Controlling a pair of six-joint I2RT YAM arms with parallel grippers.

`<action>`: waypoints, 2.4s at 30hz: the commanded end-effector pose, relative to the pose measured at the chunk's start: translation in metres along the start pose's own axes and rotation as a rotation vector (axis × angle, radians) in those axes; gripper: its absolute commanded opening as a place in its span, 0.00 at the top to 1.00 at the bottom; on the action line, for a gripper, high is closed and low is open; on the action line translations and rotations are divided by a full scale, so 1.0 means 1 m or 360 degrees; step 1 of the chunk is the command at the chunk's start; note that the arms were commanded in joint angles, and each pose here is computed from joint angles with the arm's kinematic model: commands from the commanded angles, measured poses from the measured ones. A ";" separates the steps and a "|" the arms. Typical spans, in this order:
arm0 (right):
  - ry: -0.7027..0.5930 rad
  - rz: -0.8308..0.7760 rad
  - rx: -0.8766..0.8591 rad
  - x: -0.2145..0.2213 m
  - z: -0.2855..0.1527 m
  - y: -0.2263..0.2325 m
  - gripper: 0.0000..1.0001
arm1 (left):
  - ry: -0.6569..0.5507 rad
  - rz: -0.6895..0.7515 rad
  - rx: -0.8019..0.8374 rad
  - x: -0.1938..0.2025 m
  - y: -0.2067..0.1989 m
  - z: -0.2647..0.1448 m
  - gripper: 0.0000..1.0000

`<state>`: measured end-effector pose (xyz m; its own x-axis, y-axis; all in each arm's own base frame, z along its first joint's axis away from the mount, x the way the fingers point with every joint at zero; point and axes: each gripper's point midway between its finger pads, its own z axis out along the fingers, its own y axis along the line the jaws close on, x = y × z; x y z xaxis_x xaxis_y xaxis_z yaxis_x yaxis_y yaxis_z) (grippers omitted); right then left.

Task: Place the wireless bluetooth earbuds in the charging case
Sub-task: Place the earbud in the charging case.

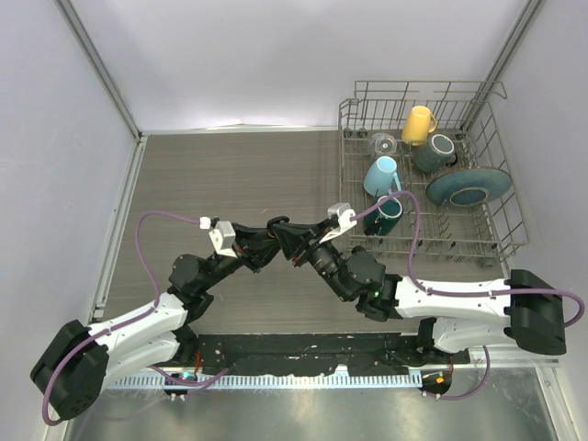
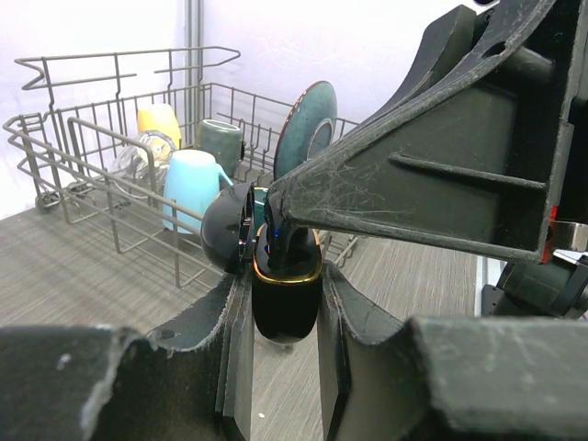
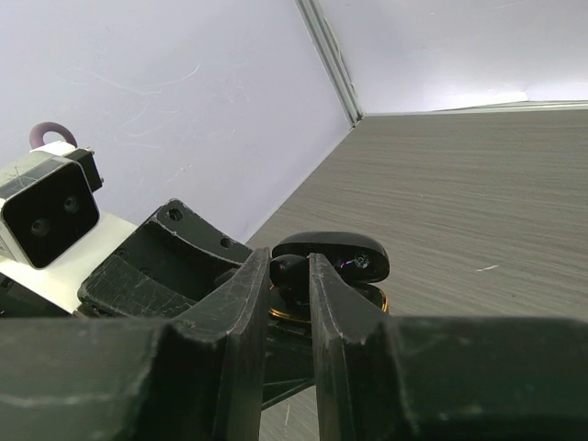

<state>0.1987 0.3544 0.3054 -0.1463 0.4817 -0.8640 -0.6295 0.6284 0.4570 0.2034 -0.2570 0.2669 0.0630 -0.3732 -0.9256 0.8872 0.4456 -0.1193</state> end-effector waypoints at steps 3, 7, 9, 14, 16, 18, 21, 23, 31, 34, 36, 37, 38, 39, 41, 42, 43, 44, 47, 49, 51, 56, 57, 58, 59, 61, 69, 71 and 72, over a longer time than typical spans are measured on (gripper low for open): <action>0.0097 -0.0053 0.0038 0.013 -0.010 -0.009 0.99 | -0.0269 0.0119 0.0021 -0.050 -0.004 0.007 1.00; 0.0112 -0.0077 0.0056 0.013 -0.011 -0.011 0.99 | -0.0270 0.0124 0.0033 -0.051 -0.006 0.007 1.00; 0.0117 -0.0110 0.0059 0.010 -0.008 -0.009 0.99 | -0.0267 0.0132 0.0044 -0.050 -0.007 0.007 1.00; 0.0247 -0.0226 0.0115 0.019 -0.002 -0.010 0.99 | -0.0266 0.0179 0.0112 -0.052 -0.015 0.006 1.00; 0.0258 -0.0213 0.0121 0.017 0.000 -0.007 0.95 | -0.0268 0.0192 0.0124 -0.052 -0.016 0.005 1.00; 0.0253 -0.0194 0.0118 0.014 0.001 -0.004 0.95 | -0.0270 0.0202 0.0126 -0.053 -0.016 0.005 1.00; 0.0239 -0.0179 0.0119 0.009 0.001 -0.003 0.95 | -0.0270 0.0208 0.0118 -0.054 -0.016 0.004 1.00; 0.0248 -0.0185 0.0128 0.009 0.000 -0.004 0.95 | -0.0269 0.0212 0.0114 -0.054 -0.016 0.003 1.00; 0.0251 -0.0168 0.0136 -0.004 0.002 0.000 0.85 | -0.0257 0.0237 0.0088 -0.054 -0.013 0.002 1.00; 0.0239 -0.0157 0.0118 -0.009 0.002 0.004 0.83 | -0.0246 0.0232 0.0096 -0.052 -0.014 0.002 1.00; 0.0229 -0.0148 0.0112 -0.013 0.003 0.007 0.79 | -0.0237 0.0229 0.0094 -0.051 -0.013 0.002 1.00; 0.0230 -0.0150 0.0113 -0.014 0.003 0.007 0.77 | -0.0236 0.0232 0.0096 -0.051 -0.014 0.002 1.00; 0.0236 -0.0152 0.0110 -0.013 0.003 0.007 0.77 | -0.0234 0.0228 0.0096 -0.050 -0.014 0.002 1.00; 0.0229 -0.0148 0.0110 -0.016 0.004 0.008 0.76 | -0.0235 0.0232 0.0099 -0.050 -0.014 0.002 1.00; 0.0231 -0.0141 0.0100 -0.017 0.004 0.010 0.72 | -0.0231 0.0228 0.0098 -0.050 -0.014 0.002 1.00; 0.0225 -0.0137 0.0098 -0.019 0.004 0.010 0.70 | -0.0229 0.0229 0.0095 -0.050 -0.013 0.002 1.00; 0.0222 -0.0130 0.0095 -0.020 0.004 0.011 0.68 | -0.0229 0.0227 0.0095 -0.050 -0.013 0.002 1.00; 0.0216 -0.0126 0.0095 -0.022 0.004 0.011 0.64 | -0.0227 0.0226 0.0094 -0.049 -0.013 0.001 1.00; 0.0188 -0.0107 0.0087 -0.029 0.005 0.013 0.62 | -0.0218 0.0220 0.0095 -0.047 -0.013 0.001 1.00; 0.0171 -0.0095 0.0081 -0.033 0.005 0.015 0.58 | -0.0220 0.0223 0.0095 -0.048 -0.014 0.001 1.00; 0.0153 -0.0083 0.0082 -0.038 0.005 0.015 0.51 | -0.0218 0.0222 0.0092 -0.048 -0.013 0.001 1.00; 0.0109 -0.0055 0.0076 -0.048 0.005 0.017 0.44 | -0.0204 0.0217 0.0094 -0.045 -0.013 0.001 1.00; 0.0102 -0.0051 0.0076 -0.050 0.005 0.017 0.43 | -0.0208 0.0219 0.0095 -0.046 -0.013 0.001 1.00; 0.0092 -0.0047 0.0075 -0.052 0.005 0.018 0.41 | -0.0207 0.0217 0.0097 -0.046 -0.014 0.001 1.00; 0.0083 -0.0043 0.0080 -0.054 0.006 0.018 0.39 | -0.0200 0.0216 0.0096 -0.045 -0.013 0.001 1.00; 0.0054 -0.0031 0.0066 -0.061 0.006 0.021 0.38 | -0.0197 0.0212 0.0103 -0.044 -0.014 0.001 1.00; -0.0080 0.0054 0.0009 -0.102 -0.001 0.030 0.34 | -0.0163 0.0199 0.0097 -0.038 -0.013 0.001 1.00; -0.0072 0.0048 0.0035 -0.106 -0.003 0.027 0.33 | -0.0157 0.0196 0.0093 -0.038 -0.012 0.000 1.00; -0.0076 0.0046 0.0052 -0.109 -0.004 0.026 0.32 | -0.0158 0.0197 0.0099 -0.038 -0.013 0.000 1.00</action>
<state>0.1942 0.3356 0.3599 -0.1769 0.4241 -0.8882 -0.6094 0.6614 0.4372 0.1947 -0.2511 0.2803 0.1481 -0.3637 -0.9197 0.8940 0.4469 -0.0328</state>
